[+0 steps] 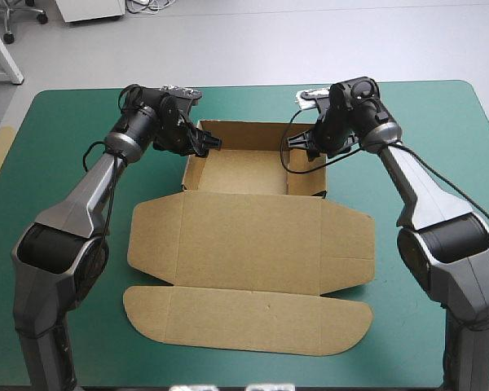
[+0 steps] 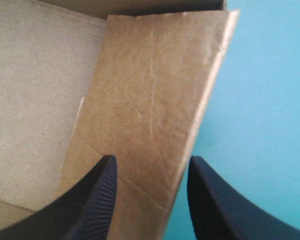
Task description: Fold the box
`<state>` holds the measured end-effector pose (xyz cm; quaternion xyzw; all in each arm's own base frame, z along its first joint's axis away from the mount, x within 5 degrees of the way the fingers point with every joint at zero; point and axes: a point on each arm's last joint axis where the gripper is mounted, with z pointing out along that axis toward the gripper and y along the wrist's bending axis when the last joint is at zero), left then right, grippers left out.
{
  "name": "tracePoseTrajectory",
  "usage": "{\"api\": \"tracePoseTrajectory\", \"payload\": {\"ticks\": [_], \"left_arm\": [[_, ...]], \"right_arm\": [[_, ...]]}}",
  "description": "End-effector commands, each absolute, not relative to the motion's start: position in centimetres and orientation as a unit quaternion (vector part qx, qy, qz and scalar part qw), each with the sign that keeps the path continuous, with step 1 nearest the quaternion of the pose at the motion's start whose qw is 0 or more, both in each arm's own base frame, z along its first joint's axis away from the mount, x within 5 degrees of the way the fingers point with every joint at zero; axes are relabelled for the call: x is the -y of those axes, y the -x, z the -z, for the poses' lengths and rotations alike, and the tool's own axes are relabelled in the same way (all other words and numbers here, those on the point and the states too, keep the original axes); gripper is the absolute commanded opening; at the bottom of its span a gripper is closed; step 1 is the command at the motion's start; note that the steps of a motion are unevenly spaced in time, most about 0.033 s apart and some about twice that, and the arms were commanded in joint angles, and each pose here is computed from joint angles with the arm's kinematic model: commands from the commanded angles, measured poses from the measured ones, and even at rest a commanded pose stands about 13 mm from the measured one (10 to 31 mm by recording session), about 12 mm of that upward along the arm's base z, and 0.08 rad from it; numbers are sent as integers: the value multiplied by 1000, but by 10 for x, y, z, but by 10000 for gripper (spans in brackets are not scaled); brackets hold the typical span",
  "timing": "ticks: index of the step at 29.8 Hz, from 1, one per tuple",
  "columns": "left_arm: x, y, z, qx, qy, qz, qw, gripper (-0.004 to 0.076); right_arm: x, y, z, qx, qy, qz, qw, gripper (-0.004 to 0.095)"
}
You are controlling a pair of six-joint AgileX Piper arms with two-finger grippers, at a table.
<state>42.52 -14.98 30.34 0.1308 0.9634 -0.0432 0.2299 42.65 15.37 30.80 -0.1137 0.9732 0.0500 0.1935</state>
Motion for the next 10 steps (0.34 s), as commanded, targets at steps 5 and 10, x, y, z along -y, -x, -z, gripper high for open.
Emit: {"api": "tracePoseTrajectory", "payload": {"ticks": [5, 10], "left_arm": [[139, -395, -377, -937, -130, 61, 319, 516], [125, -363, -394, -920, -127, 53, 367, 468]], "right_arm": [[-134, -394, -388, -950, 112, -33, 291, 428], [-125, -366, -423, -931, 110, -49, 346, 427]]}}
